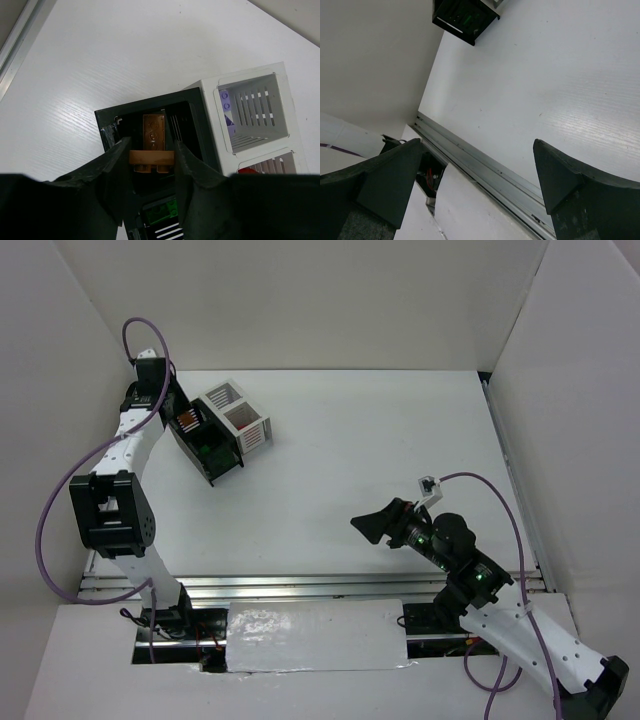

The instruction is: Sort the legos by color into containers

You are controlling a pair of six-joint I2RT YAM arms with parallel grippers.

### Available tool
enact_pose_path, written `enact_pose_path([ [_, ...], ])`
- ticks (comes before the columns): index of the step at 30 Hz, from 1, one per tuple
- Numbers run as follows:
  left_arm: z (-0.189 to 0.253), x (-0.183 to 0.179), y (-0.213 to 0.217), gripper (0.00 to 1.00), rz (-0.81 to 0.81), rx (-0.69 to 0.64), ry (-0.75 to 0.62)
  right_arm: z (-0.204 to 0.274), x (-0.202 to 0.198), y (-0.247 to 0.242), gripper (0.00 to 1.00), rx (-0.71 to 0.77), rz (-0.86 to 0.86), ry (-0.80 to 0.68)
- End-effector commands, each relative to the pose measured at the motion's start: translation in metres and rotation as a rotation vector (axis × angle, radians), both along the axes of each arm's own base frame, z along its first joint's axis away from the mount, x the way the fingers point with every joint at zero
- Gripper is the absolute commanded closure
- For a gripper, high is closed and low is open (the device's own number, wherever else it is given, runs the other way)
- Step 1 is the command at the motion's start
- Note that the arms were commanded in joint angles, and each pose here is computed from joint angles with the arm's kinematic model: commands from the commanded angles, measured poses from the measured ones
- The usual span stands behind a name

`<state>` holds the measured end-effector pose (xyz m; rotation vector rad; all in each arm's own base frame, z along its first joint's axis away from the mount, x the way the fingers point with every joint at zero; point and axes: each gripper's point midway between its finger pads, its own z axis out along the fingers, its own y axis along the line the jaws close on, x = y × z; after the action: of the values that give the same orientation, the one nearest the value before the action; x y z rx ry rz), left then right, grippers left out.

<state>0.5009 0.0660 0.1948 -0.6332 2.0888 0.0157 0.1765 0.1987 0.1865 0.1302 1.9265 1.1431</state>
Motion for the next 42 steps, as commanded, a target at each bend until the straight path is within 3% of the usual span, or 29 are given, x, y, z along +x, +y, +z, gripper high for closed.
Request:
enact_pose_path([
  [1, 0.025, 0.011, 0.000, 0.47, -0.017, 0.008, -0.078, 0.008, 0.000, 0.000, 0.00, 0.017, -0.002, -0.032],
  [5, 0.027, 0.009, 0.001, 0.31, -0.012, 0.012, -0.084, 0.009, 0.000, 0.000, 0.00, 0.012, 0.000, -0.034],
  [11, 0.035, 0.006, 0.000, 0.23, -0.016, 0.012, -0.099, 0.013, 0.000, 0.000, 0.00, 0.009, 0.001, -0.037],
  [12, 0.037, 0.006, 0.000, 0.06, -0.017, 0.014, -0.103, 0.013, 0.000, 0.000, 0.00, 0.007, 0.001, -0.037],
  [13, 0.038, 0.006, -0.001, 0.01, -0.017, 0.015, -0.108, 0.014, 0.000, 0.000, 0.00, 0.007, 0.001, -0.039],
  [18, 0.046, 0.002, -0.003, 0.01, -0.022, 0.010, -0.118, 0.016, -0.001, -0.001, 0.00, 0.003, 0.002, -0.044],
  [22, 0.091, -0.015, -0.009, 0.01, -0.040, 0.003, -0.195, 0.035, 0.001, -0.009, 0.00, -0.021, -0.024, -0.085],
  [25, 0.148, -0.056, -0.017, 0.00, -0.064, 0.019, -0.273, 0.057, 0.008, -0.038, 0.00, -0.094, -0.162, -0.100],
  [28, 0.172, -0.097, -0.031, 0.00, -0.076, 0.109, -0.239, 0.081, 0.001, -0.073, 0.01, -0.206, -0.256, -0.098],
  [30, 0.171, -0.127, -0.047, 0.00, -0.094, 0.144, -0.178, 0.126, -0.008, -0.092, 0.00, -0.209, -0.297, -0.166],
  [32, 0.183, -0.164, -0.050, 0.00, -0.096, 0.151, -0.217, 0.133, -0.015, -0.111, 0.00, -0.300, -0.325, -0.155],
  [39, 0.208, -0.295, -0.038, 0.00, -0.070, 0.151, -0.422, 0.214, -0.051, -0.158, 0.00, -0.323, -0.378, -0.271],
  [42, 0.201, -0.323, -0.041, 0.01, -0.107, 0.153, -0.427, 0.237, -0.069, -0.182, 0.00, -0.321, -0.415, -0.310],
])
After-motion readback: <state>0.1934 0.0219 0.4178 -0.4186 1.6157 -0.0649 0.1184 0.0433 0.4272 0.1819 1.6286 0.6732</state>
